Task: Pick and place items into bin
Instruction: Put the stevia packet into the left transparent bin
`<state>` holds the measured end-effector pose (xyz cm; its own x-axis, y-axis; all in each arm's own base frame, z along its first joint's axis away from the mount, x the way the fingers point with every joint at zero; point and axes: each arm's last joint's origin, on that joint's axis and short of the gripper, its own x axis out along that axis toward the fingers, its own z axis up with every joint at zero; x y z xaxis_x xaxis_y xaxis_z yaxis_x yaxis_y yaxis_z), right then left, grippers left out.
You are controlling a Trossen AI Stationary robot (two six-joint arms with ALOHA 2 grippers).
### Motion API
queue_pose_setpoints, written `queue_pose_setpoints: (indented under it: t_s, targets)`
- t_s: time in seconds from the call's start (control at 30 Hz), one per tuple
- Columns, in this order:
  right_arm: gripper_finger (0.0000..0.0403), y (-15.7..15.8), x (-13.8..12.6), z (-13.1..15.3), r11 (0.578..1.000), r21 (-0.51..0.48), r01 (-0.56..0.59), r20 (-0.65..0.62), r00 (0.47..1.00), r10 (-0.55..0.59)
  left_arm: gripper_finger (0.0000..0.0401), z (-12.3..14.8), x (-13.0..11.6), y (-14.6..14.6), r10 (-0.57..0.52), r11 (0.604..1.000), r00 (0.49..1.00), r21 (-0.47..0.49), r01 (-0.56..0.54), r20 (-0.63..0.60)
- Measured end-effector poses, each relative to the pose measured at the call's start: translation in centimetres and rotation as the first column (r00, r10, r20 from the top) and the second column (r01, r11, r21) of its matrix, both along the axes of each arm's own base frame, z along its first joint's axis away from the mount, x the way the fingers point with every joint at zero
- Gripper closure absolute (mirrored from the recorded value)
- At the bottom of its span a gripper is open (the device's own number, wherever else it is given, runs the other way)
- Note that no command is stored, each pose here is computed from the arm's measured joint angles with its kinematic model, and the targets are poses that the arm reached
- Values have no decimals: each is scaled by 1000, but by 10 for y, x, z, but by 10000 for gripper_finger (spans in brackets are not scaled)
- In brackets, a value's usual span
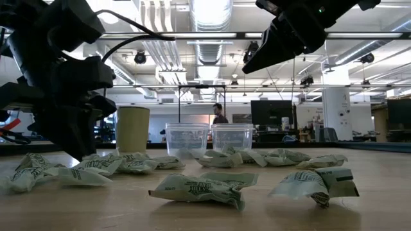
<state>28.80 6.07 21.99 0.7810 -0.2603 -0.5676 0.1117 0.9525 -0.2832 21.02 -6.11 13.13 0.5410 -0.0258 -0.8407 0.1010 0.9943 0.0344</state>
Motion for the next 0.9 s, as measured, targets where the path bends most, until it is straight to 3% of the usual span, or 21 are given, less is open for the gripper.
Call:
queue_pose_setpoints:
  t_s: [0.23,0.47,0.7,0.9]
  targets:
    - [335,0,0,0,1000,0,0,0,1000,0,396,-1,-1,1,-17,1000,1000,20,17,-12]
    - [335,0,0,0,1000,0,0,-1,1000,0,400,4,0,3,1,994,1000,107,-3,11]
    - [335,0,0,0,1000,0,0,-1,1000,0,401,24,4,5,65,978,988,186,-90,137]
    - [335,0,0,0,1000,0,0,1,1000,0,401,41,12,9,111,919,932,321,-228,344]
